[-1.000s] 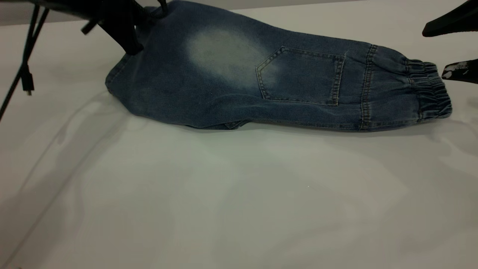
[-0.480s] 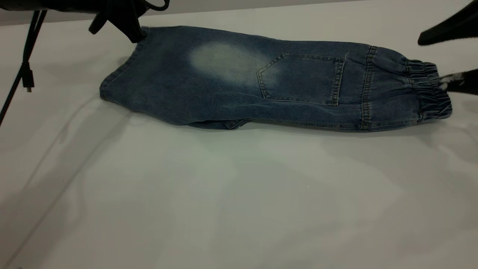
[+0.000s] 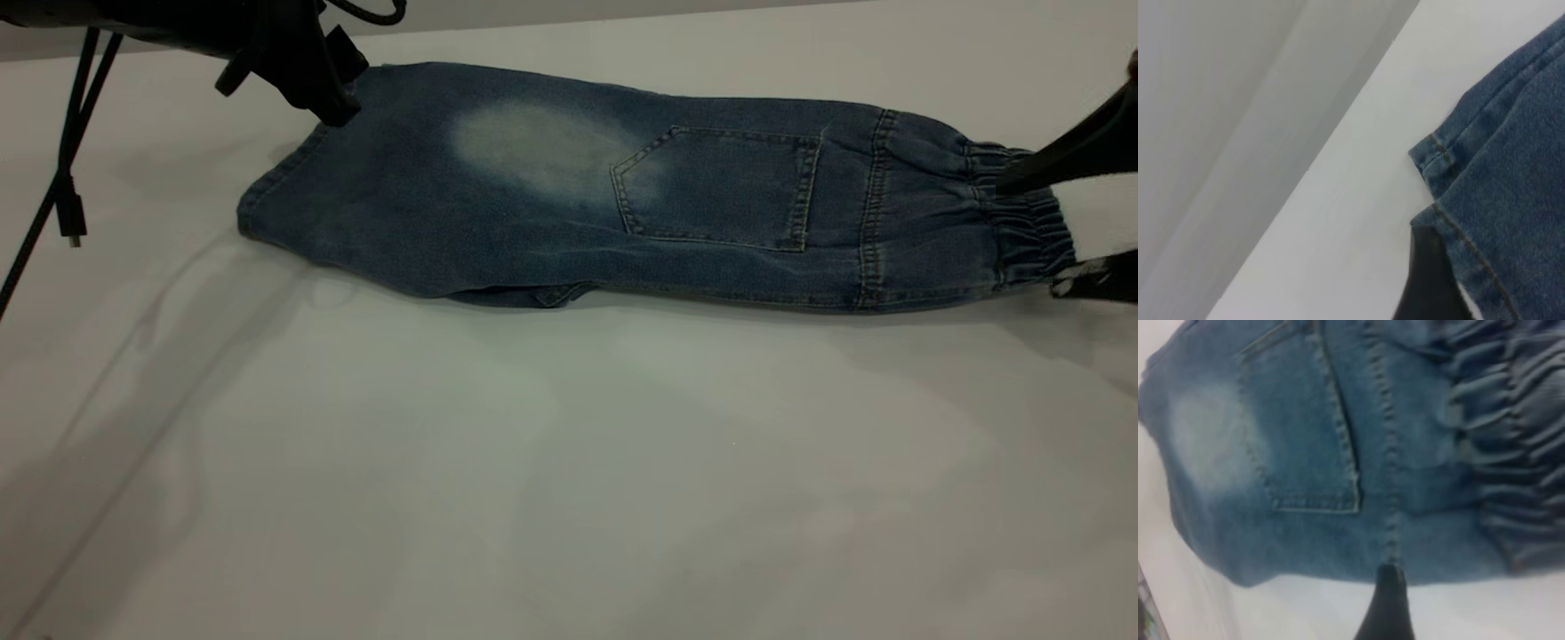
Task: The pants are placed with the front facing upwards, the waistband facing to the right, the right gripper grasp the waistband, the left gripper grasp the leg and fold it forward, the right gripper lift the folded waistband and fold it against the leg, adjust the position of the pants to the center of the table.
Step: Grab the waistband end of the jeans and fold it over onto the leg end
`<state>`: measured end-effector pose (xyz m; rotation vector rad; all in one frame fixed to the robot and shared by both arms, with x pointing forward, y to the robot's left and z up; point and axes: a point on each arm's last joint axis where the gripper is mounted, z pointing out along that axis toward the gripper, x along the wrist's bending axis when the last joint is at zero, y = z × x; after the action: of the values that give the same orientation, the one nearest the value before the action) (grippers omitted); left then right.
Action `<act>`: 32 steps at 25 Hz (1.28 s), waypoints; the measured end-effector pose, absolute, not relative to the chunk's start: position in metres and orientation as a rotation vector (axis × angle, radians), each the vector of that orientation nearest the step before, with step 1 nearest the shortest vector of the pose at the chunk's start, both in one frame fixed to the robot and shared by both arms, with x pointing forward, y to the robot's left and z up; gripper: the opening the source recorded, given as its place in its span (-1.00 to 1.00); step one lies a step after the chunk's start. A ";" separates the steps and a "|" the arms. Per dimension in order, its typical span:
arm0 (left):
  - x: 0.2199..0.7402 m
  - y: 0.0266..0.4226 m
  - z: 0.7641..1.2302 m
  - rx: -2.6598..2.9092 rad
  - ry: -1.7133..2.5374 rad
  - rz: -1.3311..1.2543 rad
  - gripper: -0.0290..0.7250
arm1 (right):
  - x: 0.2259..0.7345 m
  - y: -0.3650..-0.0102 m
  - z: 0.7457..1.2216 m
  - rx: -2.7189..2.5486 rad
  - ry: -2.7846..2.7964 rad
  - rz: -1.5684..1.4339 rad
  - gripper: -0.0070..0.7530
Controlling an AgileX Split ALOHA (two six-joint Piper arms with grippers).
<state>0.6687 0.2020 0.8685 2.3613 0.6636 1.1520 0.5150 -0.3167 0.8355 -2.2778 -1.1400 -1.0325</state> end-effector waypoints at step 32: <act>0.669 0.202 0.869 2.358 0.667 1.151 0.22 | 0.534 -0.321 0.802 -2.263 -1.120 -1.053 0.41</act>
<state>0.6687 0.2020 0.8686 2.3584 0.6667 1.1510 0.5344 -0.3215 0.8016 -2.2631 -1.1201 -1.0531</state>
